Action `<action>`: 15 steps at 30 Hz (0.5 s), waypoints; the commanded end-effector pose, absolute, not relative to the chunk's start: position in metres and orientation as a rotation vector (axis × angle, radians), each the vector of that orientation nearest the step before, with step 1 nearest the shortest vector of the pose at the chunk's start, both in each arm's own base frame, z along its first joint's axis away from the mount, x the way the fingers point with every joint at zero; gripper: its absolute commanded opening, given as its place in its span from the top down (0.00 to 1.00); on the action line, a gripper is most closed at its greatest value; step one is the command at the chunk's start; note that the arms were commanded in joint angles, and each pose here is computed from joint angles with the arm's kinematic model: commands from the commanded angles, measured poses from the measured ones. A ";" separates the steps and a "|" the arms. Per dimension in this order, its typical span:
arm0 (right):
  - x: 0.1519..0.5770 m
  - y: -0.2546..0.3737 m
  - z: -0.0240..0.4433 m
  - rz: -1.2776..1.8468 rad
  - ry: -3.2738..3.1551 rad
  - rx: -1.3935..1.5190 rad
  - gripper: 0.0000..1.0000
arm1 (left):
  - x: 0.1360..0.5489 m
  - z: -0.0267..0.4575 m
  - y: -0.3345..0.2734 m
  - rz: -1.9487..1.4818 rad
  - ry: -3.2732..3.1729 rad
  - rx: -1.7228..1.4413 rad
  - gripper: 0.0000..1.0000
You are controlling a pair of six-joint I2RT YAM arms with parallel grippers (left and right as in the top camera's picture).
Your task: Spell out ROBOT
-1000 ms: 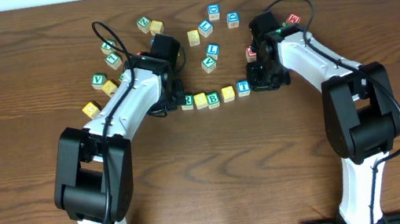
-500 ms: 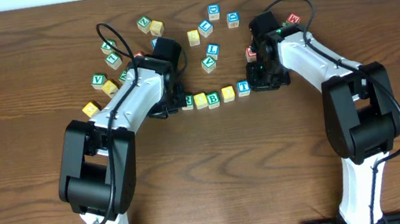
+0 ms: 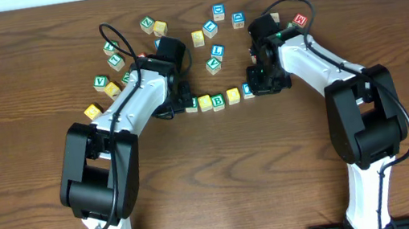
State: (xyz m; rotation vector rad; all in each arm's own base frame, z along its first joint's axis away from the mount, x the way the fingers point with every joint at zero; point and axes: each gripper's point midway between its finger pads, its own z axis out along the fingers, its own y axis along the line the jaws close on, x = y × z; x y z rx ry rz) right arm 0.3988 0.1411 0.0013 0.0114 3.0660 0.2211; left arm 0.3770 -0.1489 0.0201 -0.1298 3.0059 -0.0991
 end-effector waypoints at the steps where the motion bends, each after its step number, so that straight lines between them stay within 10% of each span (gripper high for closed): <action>1: 0.391 0.144 -0.003 0.223 3.086 0.014 0.86 | 0.373 0.015 -0.149 -0.106 3.024 -0.143 0.92; 15: 0.391 0.144 -0.003 0.223 3.086 0.007 0.86 | 0.369 0.016 -0.169 -0.154 3.021 -0.081 0.92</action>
